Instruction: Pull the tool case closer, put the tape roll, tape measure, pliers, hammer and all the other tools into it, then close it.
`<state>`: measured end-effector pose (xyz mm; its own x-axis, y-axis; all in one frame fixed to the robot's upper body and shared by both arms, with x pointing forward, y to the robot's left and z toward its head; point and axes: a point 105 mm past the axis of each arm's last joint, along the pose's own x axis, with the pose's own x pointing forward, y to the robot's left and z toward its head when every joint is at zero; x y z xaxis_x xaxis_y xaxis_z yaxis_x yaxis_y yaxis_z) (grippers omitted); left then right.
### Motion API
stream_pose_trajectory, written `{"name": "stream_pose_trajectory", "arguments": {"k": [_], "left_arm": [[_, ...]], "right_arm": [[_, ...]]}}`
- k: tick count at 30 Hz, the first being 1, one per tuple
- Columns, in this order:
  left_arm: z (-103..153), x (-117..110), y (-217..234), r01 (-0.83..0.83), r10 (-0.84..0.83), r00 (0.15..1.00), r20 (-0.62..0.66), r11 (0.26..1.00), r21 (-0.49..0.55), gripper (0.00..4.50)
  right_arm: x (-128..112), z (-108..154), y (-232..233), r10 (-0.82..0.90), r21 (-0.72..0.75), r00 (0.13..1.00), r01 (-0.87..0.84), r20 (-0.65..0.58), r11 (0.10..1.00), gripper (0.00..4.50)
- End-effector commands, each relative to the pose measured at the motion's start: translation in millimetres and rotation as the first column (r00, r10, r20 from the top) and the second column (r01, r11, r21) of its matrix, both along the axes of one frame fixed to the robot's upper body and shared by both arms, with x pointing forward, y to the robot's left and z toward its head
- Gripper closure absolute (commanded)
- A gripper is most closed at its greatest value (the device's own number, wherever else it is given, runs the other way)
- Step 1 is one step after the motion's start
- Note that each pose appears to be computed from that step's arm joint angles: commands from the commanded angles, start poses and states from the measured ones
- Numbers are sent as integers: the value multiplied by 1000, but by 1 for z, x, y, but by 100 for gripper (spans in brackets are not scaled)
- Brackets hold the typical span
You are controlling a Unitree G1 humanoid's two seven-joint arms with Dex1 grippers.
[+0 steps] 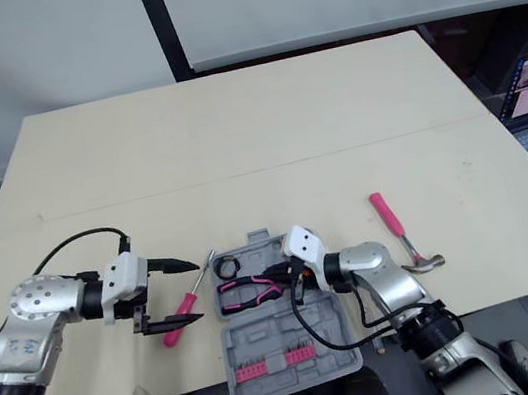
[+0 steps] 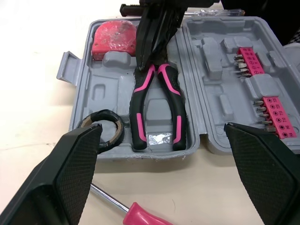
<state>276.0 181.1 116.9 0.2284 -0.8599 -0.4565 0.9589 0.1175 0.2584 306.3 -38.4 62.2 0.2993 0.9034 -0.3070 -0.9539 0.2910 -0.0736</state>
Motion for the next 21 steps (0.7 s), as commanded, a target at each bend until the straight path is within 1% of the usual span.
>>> {"name": "stream_pose_trajectory", "arguments": {"k": [1, 4, 7, 10, 15, 21], "left_arm": [[9, 0, -6, 32, -32, 999, 36, 999, -15, 0], [9, 0, -7, 35, -35, 999, 36, 999, -14, 0], [9, 1, -8, 36, -35, 999, 37, 999, -14, 0], [9, 2, -8, 36, -36, 999, 38, 999, -13, 0], [9, 2, -8, 35, -34, 999, 38, 999, -13, 0], [8, 0, -10, 41, -41, 998, 38, 999, -14, 0]], "right_arm": [[-2, -7, 0, 6, -49, 1000, -6, 12, 999, 448], [-6, -27, -7, 9, -153, 1000, -12, -24, 988, 448], [-9, -42, -13, 0, -230, 999, -12, -51, 973, 448], [-10, -69, -29, -79, -347, 990, 33, -119, 937, 448], [-13, -72, -31, -82, -357, 988, 30, -132, 934, 448], [-15, -83, -41, -124, -438, 981, 47, -151, 898, 448]]}}
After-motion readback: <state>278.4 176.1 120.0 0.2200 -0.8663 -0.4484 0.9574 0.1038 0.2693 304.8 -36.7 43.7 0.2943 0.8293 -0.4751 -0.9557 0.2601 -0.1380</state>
